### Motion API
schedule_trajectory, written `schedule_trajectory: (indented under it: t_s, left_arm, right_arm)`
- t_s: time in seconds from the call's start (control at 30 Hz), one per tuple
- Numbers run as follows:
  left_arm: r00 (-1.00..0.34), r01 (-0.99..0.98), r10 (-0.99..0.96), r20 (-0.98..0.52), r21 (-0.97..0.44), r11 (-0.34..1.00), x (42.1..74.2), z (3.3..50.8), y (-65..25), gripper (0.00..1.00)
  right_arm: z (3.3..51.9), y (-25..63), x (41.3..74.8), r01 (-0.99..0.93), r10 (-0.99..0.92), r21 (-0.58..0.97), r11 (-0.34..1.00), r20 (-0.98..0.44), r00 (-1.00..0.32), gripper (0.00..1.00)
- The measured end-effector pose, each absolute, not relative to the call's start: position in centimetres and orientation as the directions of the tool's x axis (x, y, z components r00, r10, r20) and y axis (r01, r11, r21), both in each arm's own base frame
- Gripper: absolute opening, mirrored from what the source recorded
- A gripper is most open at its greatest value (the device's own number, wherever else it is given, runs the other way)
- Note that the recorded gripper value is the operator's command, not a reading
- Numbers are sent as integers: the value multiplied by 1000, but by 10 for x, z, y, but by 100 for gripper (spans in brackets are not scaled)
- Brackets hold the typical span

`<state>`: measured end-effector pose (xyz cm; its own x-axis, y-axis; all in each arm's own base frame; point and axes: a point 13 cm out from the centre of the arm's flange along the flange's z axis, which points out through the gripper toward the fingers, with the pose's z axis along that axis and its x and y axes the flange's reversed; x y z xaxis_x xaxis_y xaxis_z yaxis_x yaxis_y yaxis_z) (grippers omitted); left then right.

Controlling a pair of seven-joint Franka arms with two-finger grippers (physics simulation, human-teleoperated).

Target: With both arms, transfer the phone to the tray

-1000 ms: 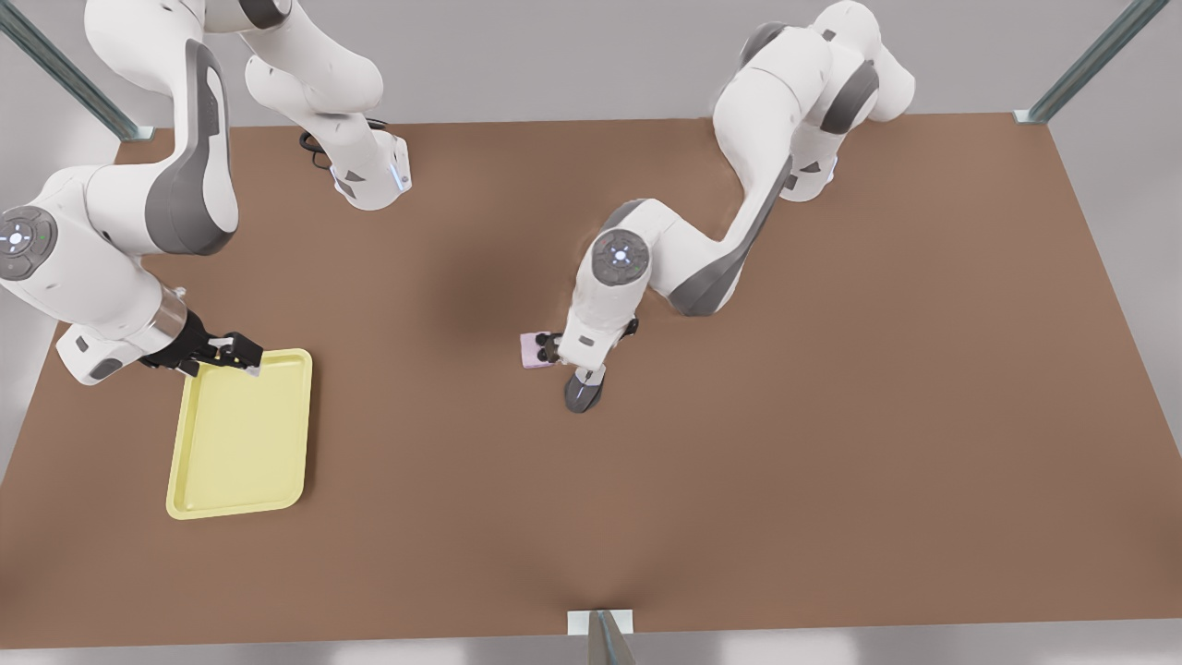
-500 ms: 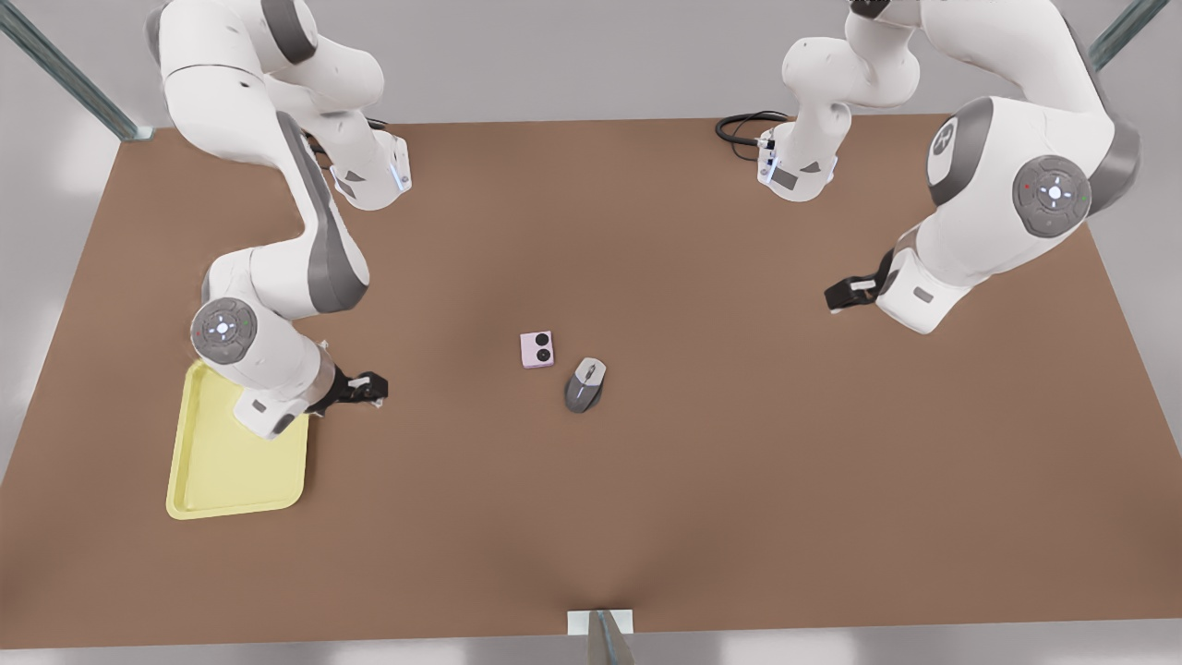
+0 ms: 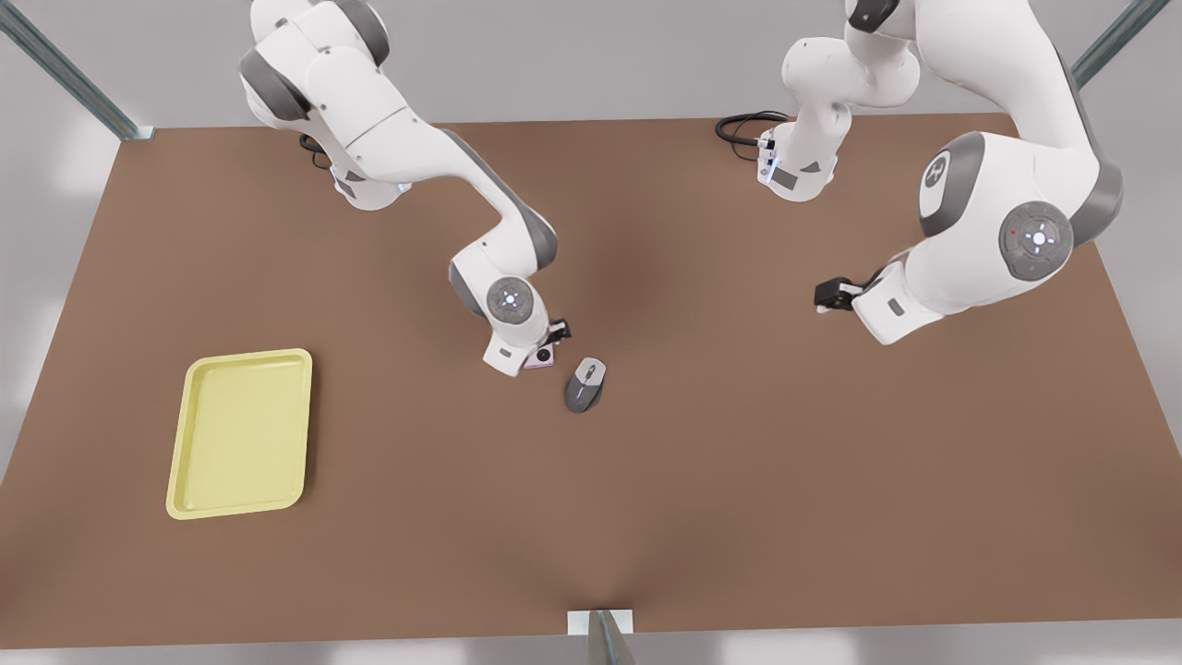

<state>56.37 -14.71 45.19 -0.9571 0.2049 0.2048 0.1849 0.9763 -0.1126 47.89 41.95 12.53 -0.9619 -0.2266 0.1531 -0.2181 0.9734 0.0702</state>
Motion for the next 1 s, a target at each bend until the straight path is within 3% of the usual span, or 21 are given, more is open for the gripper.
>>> schedule_trajectory:
  t_s: [0.3, 1.0]
  left_arm:
    - [-934, 282, 303, 187, -133, 950, 570, 445, -148, 100]
    - [-903, 383, 403, 148, -144, 912, 578, 443, -148, 100]
  right_arm:
    - [56, 408, 450, -51, -64, 81, 995, 178, -982, 100]
    - [42, 407, 463, -51, -65, 108, 993, 129, -990, 100]
